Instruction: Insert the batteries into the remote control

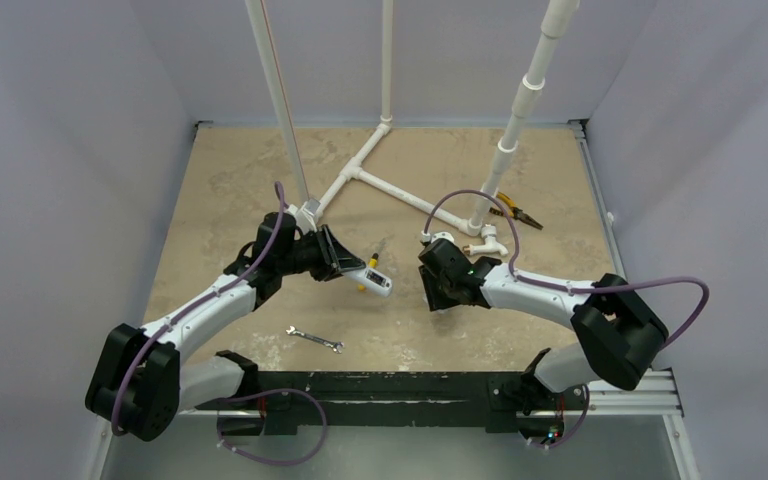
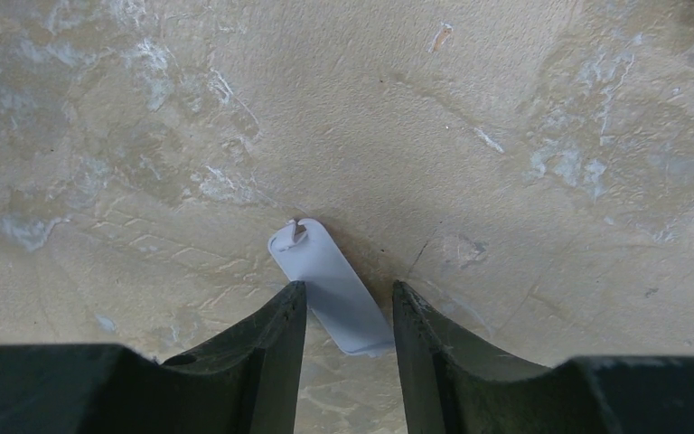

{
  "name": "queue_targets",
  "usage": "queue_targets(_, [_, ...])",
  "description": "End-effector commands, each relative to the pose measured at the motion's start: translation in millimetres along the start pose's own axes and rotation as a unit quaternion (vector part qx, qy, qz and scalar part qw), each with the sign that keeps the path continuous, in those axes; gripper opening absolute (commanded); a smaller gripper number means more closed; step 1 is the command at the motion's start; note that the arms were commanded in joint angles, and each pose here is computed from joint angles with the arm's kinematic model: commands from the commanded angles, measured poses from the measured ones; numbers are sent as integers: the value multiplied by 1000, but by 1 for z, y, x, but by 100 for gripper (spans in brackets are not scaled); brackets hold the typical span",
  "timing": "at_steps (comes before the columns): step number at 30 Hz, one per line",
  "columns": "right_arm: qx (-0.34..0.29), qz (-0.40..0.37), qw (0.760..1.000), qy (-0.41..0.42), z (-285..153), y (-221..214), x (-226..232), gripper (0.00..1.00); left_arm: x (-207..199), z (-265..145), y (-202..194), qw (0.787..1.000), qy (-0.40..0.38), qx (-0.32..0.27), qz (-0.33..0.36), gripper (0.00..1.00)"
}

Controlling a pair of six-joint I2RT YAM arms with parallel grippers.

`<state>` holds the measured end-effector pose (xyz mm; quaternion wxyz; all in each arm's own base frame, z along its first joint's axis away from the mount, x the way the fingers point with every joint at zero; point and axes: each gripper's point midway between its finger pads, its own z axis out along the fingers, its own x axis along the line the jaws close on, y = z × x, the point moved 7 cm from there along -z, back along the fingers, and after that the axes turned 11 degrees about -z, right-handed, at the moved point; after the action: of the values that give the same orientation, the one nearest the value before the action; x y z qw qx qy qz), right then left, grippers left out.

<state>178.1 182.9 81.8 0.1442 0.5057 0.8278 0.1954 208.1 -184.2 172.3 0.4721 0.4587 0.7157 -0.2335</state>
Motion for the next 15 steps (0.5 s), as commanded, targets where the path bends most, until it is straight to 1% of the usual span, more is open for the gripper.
queue_targets(1, [79,-11,997,5,6,-34,0,39,-10,-3,4,999,-31,-9,13,0])
queue_targets(4, [89,-17,996,6,8,-37,1,36,-10,-2,4,999,-31,-9,12,0])
queue_targets(10, [100,-23,995,18,12,-40,7,22,-10,-2,5,999,-31,-11,12,0])
queue_targets(15, [89,-21,995,24,11,-37,9,10,-10,-1,5,999,-29,-9,11,0])
